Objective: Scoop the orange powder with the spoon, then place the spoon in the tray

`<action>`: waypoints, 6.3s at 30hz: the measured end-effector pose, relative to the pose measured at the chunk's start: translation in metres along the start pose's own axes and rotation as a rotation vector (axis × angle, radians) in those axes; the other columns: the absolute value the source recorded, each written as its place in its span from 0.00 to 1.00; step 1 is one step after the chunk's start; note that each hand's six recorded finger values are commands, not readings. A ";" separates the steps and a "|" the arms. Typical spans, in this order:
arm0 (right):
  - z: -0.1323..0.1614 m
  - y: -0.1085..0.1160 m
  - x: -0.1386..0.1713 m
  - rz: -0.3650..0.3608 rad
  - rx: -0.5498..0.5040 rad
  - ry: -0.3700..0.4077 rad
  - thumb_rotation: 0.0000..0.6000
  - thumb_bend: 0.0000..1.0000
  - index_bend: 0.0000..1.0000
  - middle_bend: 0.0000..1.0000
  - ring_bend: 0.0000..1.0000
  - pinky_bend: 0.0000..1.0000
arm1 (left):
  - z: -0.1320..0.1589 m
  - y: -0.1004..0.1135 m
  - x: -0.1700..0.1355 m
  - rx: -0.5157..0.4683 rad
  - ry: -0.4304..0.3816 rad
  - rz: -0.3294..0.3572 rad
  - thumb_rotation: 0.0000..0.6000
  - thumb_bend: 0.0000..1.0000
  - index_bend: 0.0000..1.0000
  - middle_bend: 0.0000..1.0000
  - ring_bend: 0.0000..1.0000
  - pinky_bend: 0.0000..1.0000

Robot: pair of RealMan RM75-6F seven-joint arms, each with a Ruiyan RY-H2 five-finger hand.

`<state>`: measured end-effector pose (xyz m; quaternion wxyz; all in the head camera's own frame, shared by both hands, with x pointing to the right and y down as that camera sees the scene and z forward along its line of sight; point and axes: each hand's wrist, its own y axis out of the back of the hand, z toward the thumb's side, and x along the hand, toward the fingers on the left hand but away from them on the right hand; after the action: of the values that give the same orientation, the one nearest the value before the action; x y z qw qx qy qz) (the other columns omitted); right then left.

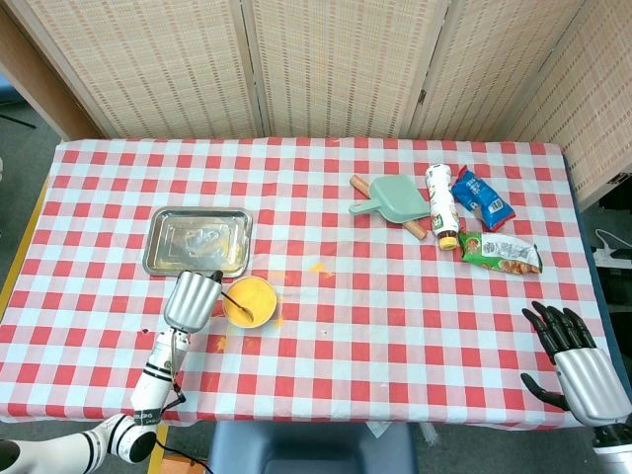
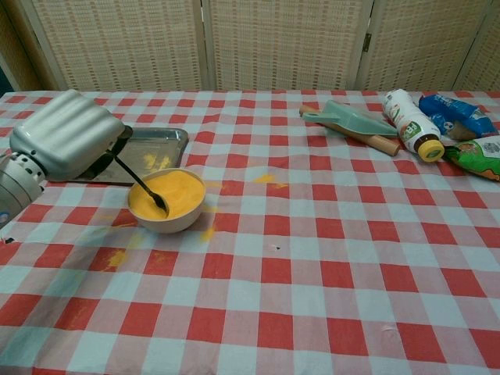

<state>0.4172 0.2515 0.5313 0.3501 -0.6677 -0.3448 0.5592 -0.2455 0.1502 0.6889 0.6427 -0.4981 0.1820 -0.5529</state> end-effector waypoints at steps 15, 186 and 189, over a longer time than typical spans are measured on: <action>-0.002 -0.002 -0.004 0.006 0.008 -0.015 1.00 0.19 0.00 0.00 0.00 0.00 | -0.006 0.012 0.017 -0.036 0.033 0.040 1.00 0.79 0.95 1.00 1.00 1.00; -0.001 -0.002 -0.006 -0.001 0.016 -0.022 1.00 0.19 0.00 0.00 0.00 0.00 | -0.042 -0.101 0.055 -0.296 0.248 -0.196 1.00 0.41 0.10 0.99 0.99 1.00; -0.001 -0.002 -0.007 0.000 0.011 -0.020 1.00 0.19 0.00 0.00 0.00 0.00 | -0.038 -0.090 0.046 -0.404 0.209 -0.165 1.00 0.41 0.11 0.68 0.70 0.80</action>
<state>0.4172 0.2470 0.5368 0.3502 -0.6601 -0.3452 0.5678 -0.3079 0.1025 0.7623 0.4603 -0.5698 0.3129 -0.6046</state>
